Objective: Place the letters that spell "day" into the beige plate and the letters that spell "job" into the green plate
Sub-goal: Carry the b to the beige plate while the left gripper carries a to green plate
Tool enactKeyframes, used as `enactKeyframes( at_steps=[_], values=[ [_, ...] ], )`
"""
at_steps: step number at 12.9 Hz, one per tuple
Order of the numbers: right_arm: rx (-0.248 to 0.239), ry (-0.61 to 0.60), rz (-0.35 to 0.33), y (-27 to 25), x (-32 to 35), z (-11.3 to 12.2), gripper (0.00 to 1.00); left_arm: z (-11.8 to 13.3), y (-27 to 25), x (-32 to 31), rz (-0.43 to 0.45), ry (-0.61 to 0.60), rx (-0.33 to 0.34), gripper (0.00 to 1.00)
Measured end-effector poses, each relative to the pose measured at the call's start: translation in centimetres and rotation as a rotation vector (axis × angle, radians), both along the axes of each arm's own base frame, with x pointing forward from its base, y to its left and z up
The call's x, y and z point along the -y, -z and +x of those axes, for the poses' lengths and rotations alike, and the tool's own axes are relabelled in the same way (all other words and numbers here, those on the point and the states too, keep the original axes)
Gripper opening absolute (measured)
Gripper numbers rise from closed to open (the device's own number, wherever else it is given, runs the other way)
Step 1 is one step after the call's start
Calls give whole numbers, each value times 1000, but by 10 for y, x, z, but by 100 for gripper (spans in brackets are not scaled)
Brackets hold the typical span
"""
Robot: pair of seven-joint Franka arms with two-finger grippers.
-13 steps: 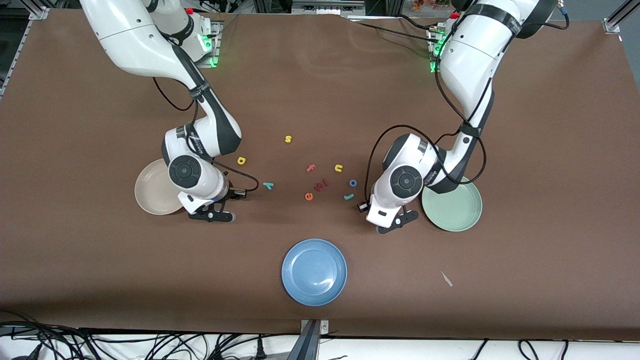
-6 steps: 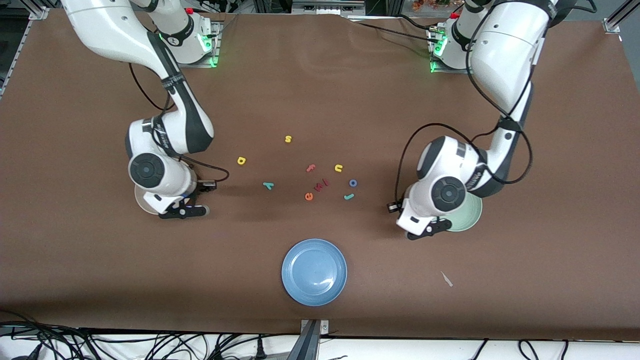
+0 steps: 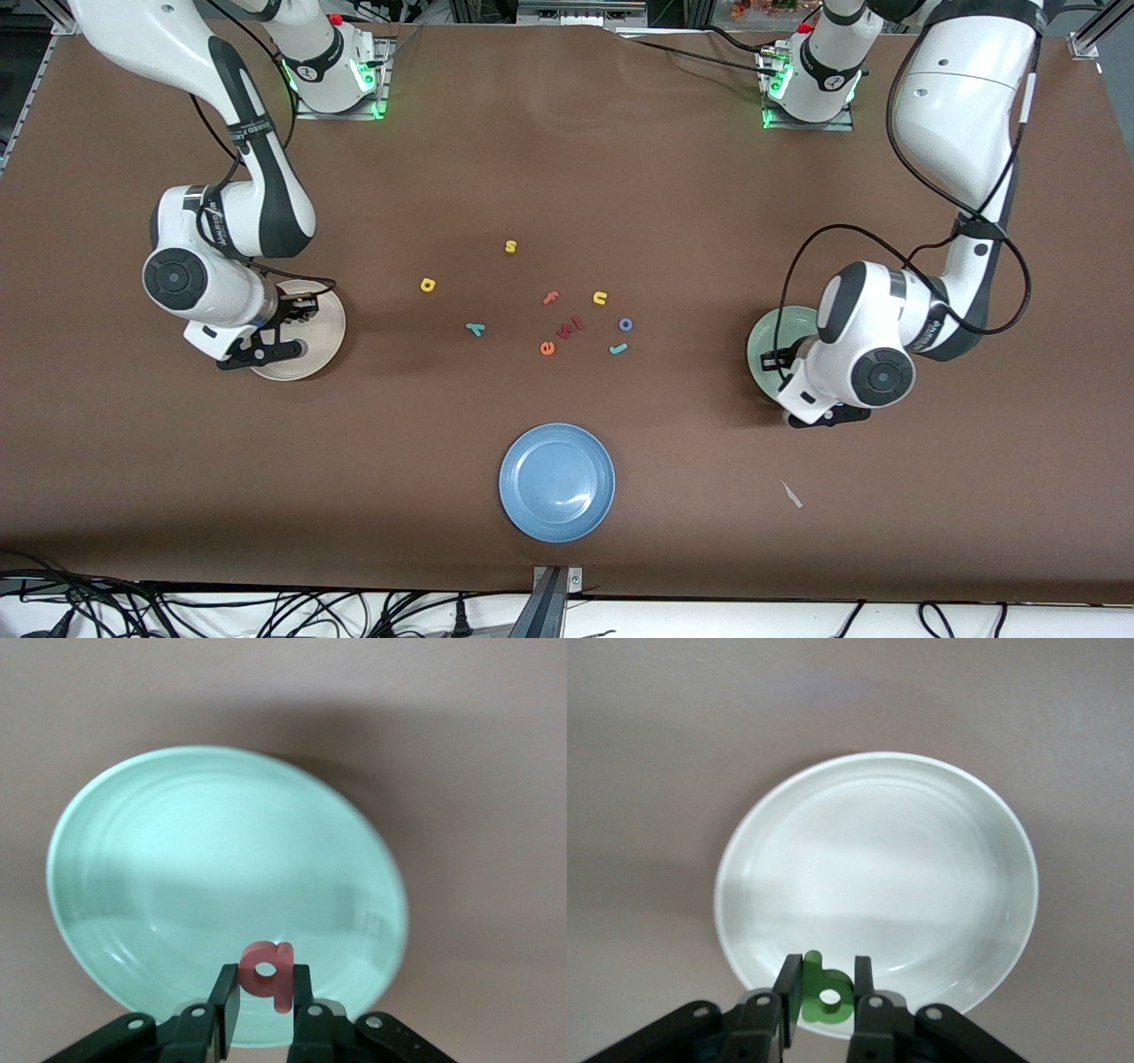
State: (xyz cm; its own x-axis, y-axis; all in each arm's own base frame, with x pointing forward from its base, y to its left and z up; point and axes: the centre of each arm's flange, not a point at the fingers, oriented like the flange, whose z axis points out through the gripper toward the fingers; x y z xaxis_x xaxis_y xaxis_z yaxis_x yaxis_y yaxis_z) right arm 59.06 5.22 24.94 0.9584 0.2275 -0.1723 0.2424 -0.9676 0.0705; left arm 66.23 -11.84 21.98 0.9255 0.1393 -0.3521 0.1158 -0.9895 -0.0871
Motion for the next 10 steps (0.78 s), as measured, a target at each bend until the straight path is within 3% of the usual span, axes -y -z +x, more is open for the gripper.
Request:
enactKeyframes(
  at_steps=[3,9,10],
  values=[
    [39,-29,9,21,10,-18,33,-13,23,-29,58,36,-44,26],
    [-2,-24,44,3,-6,-26,99,-27,49,-47,52,23,-54,26],
    [-6,-35,61,-3,-18,-28,100,-27,49,-47,52,23,-55,26]
  ],
)
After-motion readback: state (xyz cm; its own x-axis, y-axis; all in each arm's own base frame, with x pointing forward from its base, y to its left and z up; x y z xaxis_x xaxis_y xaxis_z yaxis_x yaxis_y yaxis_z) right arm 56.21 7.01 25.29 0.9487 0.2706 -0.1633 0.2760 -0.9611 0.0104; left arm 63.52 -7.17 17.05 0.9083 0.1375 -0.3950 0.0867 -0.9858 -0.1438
